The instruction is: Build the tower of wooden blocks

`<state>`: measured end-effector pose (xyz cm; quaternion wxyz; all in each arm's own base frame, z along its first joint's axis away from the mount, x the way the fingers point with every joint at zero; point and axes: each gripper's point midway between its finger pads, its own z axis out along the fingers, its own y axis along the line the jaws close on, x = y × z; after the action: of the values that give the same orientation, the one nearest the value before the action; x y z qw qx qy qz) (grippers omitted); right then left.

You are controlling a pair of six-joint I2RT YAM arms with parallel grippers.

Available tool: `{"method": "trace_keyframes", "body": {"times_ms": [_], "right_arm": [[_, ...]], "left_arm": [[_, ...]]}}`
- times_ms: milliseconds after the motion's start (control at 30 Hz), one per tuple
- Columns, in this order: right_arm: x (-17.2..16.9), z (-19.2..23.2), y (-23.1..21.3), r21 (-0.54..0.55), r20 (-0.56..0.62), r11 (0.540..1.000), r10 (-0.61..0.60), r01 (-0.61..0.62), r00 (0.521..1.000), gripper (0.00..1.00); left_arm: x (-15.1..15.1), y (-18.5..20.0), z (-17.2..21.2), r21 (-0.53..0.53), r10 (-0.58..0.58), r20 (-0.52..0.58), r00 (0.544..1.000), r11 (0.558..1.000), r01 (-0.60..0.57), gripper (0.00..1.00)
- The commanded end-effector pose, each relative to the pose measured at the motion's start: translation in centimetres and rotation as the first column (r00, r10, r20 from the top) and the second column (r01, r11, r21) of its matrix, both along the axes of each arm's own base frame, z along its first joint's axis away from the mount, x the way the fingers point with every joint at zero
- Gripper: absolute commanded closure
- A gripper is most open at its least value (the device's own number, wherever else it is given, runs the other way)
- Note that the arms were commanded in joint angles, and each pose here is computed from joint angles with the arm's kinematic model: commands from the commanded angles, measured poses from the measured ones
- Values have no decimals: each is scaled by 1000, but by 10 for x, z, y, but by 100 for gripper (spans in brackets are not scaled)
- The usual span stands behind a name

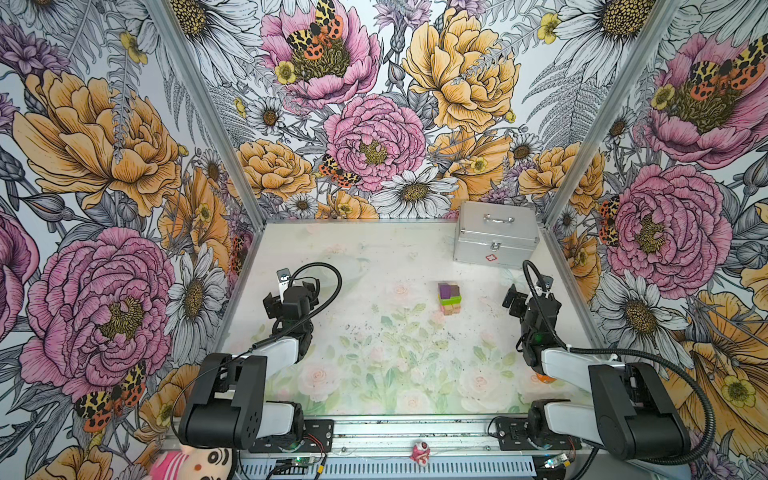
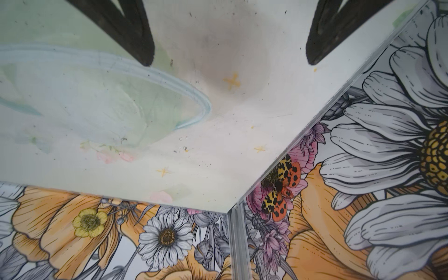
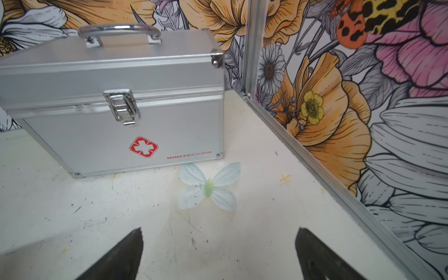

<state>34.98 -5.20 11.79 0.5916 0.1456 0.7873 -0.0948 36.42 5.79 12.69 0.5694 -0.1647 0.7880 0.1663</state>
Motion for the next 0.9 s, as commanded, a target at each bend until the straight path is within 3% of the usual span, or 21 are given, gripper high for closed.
{"method": "trace_keyframes", "body": {"times_ms": [0, 100, 167, 333, 467, 867], "right_arm": [[9, 28, -6, -28, 124, 1000, 1, 3, 992, 0], [15, 18, -11, -17, 165, 1000, 9, -6, 986, 0], [22, 12, -5, -5, 122, 998, 57, -57, 991, 0], [32, 1, 3, -16, 98, 994, 110, -109, 989, 0], [44, -4, 8, -18, 30, 990, 138, -137, 990, 0], [45, -4, 17, -25, 37, 982, 186, -185, 982, 0]], "left_arm": [[10, -4, 34, 21, -39, 163, 986, 999, 36, 1], [13, -8, 28, -4, -88, 236, 968, 996, 92, 1], [23, -18, 20, 6, -146, 184, 972, 989, 147, 1], [35, -25, 6, -6, -220, 172, 960, 974, 225, 1], [37, -22, 4, -35, -232, 164, 959, 970, 241, 1], [37, -22, 4, -40, -234, 165, 958, 969, 243, 1]]}}
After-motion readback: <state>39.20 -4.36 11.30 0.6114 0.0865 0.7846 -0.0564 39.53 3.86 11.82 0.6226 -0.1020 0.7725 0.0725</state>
